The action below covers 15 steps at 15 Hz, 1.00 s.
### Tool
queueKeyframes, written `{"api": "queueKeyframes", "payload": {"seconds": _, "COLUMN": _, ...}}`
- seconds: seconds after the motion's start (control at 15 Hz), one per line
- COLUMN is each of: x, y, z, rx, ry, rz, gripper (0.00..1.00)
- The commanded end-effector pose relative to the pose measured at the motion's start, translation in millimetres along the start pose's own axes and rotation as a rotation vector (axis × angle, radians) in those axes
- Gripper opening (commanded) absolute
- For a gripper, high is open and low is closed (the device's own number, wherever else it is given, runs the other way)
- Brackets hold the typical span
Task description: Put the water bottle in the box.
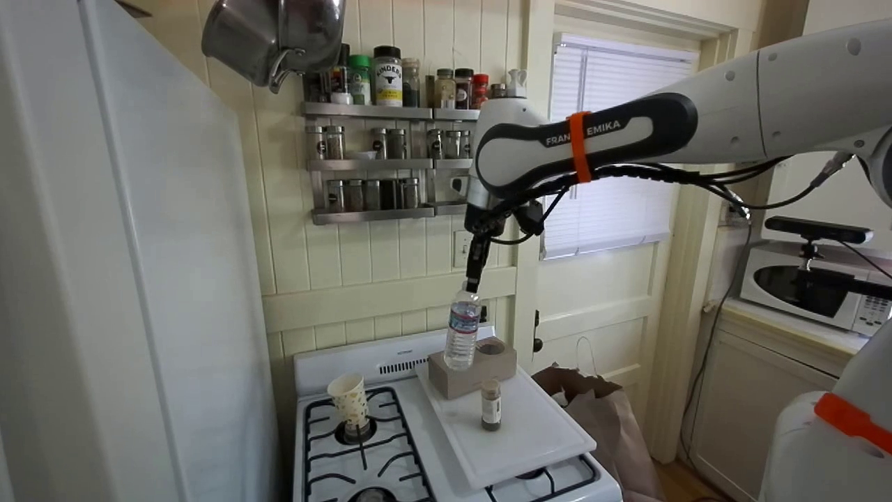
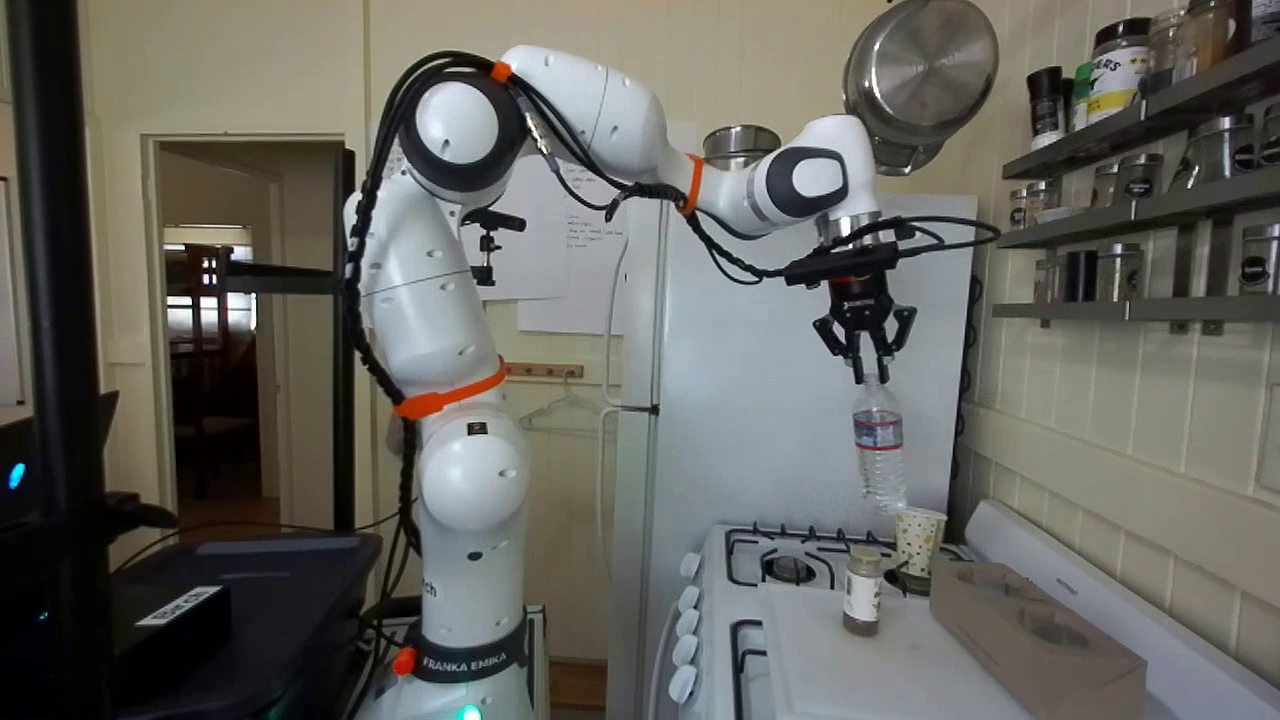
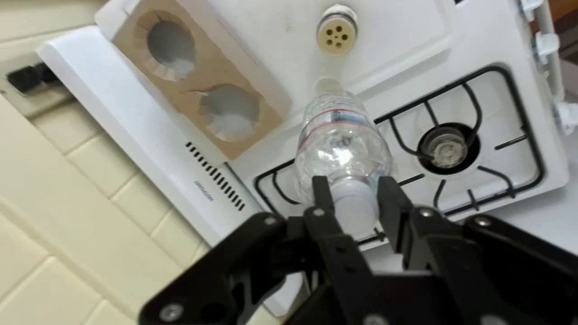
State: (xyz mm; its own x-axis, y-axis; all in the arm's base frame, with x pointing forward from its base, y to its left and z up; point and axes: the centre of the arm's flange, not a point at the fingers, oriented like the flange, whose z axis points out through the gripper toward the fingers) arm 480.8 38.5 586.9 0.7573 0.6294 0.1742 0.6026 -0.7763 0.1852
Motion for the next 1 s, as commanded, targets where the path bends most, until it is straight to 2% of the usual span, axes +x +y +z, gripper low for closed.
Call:
{"api": "queueKeyframes", "payload": {"seconds": 0.0, "x": -1.7, "y": 54.7, "z": -21.4, "rx": -0.054, "ry": -0.028, "rz": 0.15, "gripper": 0.08}}
{"api": "queueKeyframes", "payload": {"seconds": 0.13, "x": -1.5, "y": 77.9, "z": -25.8, "rx": -0.077, "ry": -0.049, "rz": 0.188, "gripper": 0.08}}
{"api": "queueKeyframes", "payload": {"seconds": 0.4, "x": 11.6, "y": 113.2, "z": -25.4, "rx": -0.018, "ry": -0.077, "rz": 0.287, "gripper": 0.08}}
{"api": "queueKeyframes", "payload": {"seconds": 0.53, "x": 24.1, "y": 117.4, "z": -19.2, "rx": 0.045, "ry": -0.057, "rz": 0.256, "gripper": 0.08}}
{"api": "queueKeyframes", "payload": {"seconds": 0.6, "x": 2.2, "y": 102.5, "z": -12.6, "rx": -0.009, "ry": -0.06, "rz": 0.258, "gripper": 0.31}}
{"api": "queueKeyframes", "payload": {"seconds": 0.73, "x": 13.4, "y": 107.1, "z": -7.1, "rx": 0.015, "ry": -0.058, "rz": 0.261, "gripper": 0.31}}
{"api": "queueKeyframes", "payload": {"seconds": 0.8, "x": 16.6, "y": 108.6, "z": -4.8, "rx": 0.017, "ry": -0.059, "rz": 0.26, "gripper": 0.08}}
{"api": "queueKeyframes", "payload": {"seconds": 0.93, "x": 34.2, "y": 109.1, "z": 7.1, "rx": 0.008, "ry": -0.09, "rz": 0.268, "gripper": 0.08}}
